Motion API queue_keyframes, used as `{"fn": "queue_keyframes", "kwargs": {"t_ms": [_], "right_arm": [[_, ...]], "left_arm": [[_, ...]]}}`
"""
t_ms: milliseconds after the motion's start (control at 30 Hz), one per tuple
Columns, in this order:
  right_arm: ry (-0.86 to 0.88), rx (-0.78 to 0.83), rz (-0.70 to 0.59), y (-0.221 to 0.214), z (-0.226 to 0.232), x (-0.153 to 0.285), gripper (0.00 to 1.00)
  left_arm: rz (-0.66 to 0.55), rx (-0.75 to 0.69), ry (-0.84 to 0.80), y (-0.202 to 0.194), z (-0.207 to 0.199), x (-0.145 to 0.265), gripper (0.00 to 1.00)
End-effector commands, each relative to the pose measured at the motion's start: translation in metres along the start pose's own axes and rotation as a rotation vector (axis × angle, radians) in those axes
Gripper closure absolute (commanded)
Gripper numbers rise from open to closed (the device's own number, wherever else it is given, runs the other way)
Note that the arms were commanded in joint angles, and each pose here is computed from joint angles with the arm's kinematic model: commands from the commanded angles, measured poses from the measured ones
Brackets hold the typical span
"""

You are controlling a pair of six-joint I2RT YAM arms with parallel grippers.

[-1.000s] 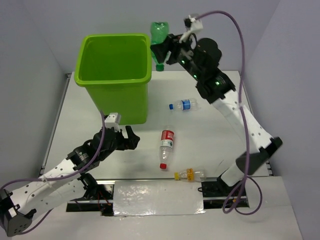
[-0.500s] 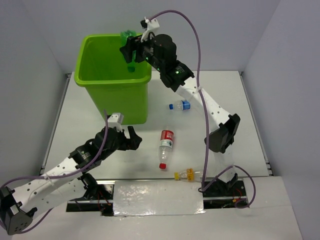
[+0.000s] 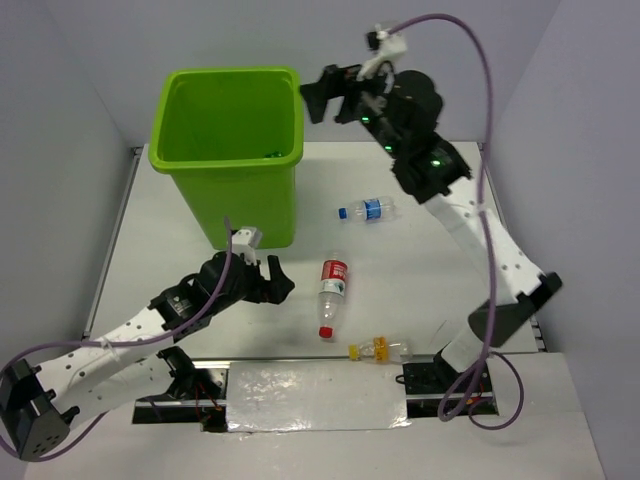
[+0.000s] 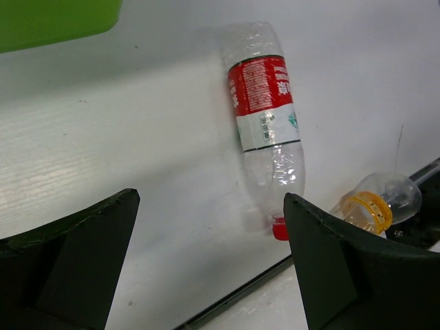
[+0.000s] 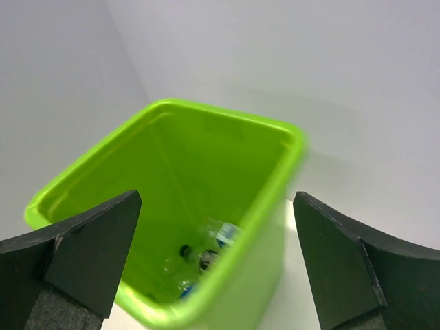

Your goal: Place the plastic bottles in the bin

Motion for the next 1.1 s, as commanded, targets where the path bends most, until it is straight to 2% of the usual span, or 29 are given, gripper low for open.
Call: {"fn": "queue_keyframes", "kwargs": {"t_ms": [0,33,67,100,133,167,233,267,300,333,400,433,633,833,1067], "right_arm": [[-0.041,-0.093,-0.021,0.020,-0.034,0.047,0.00],[-0.090,-0.102,-0.014,0.018,-0.053,0.056,0.00],[-0.129,-0.114,0.047,-0.008,-0.064,0.061,0.00],[-0.153,-0.132,0.008,0.001,-0.067,0.082,0.00],[-0.194,-0.136,0.015,-0.007,-0.073,0.090,0.00],[-0.257,-0.140,0.077,-0.039,-0.086,0.097,0.00],[-0.339,-0.157,0.036,-0.044,-0.095,0.125,0.00],[-0.372,-0.168,0.104,-0.079,-0.102,0.132,0.00],[-0.365,-0.206,0.065,-0.079,-0.100,0.145,0.00],[-0.400,-0.237,0.133,-0.113,-0.107,0.154,0.00],[-0.414,-0.295,0.127,-0.130,-0.108,0.169,0.00],[-0.448,-0.315,0.179,-0.158,-0.112,0.176,0.00],[-0.577,-0.411,0.291,-0.227,-0.120,0.205,0.00],[-0.628,-0.406,0.361,-0.248,-0.125,0.216,0.00],[-0.635,-0.405,0.366,-0.255,-0.127,0.221,0.00]], "left_arm": [[-0.023,-0.027,-0.125,0.013,-0.023,-0.002,0.01],[-0.016,-0.028,-0.136,0.013,-0.025,-0.003,0.01],[-0.011,-0.030,-0.141,0.013,-0.027,-0.005,0.01],[-0.001,-0.038,-0.155,0.012,-0.031,-0.008,0.01],[0.007,-0.045,-0.161,0.011,-0.034,-0.010,0.01],[0.008,-0.050,-0.165,0.012,-0.038,-0.012,0.01],[0.034,-0.066,-0.149,0.007,-0.042,-0.018,0.01],[0.035,-0.070,-0.151,0.008,-0.047,-0.020,0.01],[0.055,-0.086,-0.148,0.002,-0.050,-0.025,0.01],[0.056,-0.094,-0.152,0.003,-0.054,-0.027,0.01],[0.085,-0.109,-0.150,-0.001,-0.059,-0.038,0.01],[0.094,-0.118,-0.152,-0.001,-0.062,-0.041,0.01],[0.162,-0.152,-0.121,-0.010,-0.082,-0.071,0.01],[0.209,-0.146,-0.102,-0.020,-0.090,-0.099,0.01],[0.254,-0.138,0.015,-0.040,-0.087,-0.133,0.01]]}}
Point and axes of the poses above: each gripper's point midway between its finger pads, its own x axis back along the fingers, its own z axis along the line the jaws close on, y = z × x, the point moved 9 cm from there along x, back along the fingers, and after that the axes turned 4 degrees about x, right-handed, at the moved point
